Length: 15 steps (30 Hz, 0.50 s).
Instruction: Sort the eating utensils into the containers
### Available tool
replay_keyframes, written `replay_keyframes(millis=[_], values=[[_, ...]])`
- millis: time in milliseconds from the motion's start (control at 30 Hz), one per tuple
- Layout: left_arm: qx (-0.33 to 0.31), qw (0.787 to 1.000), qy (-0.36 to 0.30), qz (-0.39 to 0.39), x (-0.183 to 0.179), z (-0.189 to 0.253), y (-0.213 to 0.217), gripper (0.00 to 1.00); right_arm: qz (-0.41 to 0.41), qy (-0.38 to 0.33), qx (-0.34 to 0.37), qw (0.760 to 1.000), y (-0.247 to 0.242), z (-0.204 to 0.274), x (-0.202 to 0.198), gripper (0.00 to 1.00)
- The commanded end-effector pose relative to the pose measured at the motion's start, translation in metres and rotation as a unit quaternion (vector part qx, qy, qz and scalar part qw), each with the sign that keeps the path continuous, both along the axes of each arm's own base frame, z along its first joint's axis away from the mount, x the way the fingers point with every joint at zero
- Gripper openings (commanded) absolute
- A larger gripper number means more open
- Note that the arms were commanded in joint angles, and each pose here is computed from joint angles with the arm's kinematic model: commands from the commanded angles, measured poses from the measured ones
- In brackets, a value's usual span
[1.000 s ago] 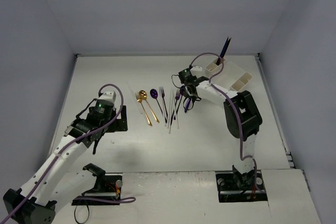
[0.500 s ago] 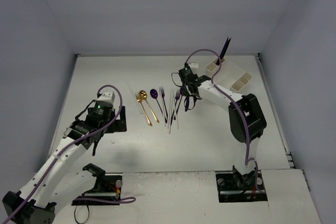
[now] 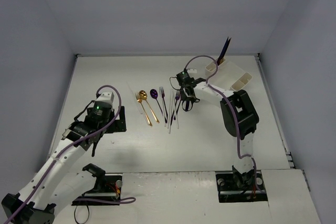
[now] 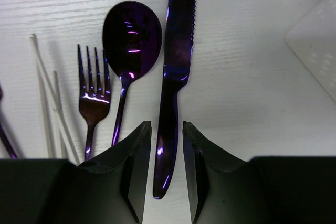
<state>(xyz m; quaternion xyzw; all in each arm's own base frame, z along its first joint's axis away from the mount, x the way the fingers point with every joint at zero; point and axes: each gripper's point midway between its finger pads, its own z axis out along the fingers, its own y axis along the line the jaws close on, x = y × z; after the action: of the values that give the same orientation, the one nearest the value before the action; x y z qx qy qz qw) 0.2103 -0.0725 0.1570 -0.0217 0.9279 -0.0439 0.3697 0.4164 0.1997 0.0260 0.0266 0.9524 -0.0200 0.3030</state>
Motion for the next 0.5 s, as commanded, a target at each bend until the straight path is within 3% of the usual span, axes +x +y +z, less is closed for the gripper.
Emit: replay_keyframes(millis=[0, 467], values=[[0.000, 1.000, -0.024, 0.002, 0.008, 0.008, 0.001, 0.95, -0.024, -0.011, 0.022, 0.999, 0.000, 0.006, 0.016, 0.28], [0.002, 1.000, -0.019, -0.002, 0.009, 0.006, 0.000, 0.95, -0.032, 0.016, 0.019, 0.999, -0.002, -0.021, 0.016, 0.27]])
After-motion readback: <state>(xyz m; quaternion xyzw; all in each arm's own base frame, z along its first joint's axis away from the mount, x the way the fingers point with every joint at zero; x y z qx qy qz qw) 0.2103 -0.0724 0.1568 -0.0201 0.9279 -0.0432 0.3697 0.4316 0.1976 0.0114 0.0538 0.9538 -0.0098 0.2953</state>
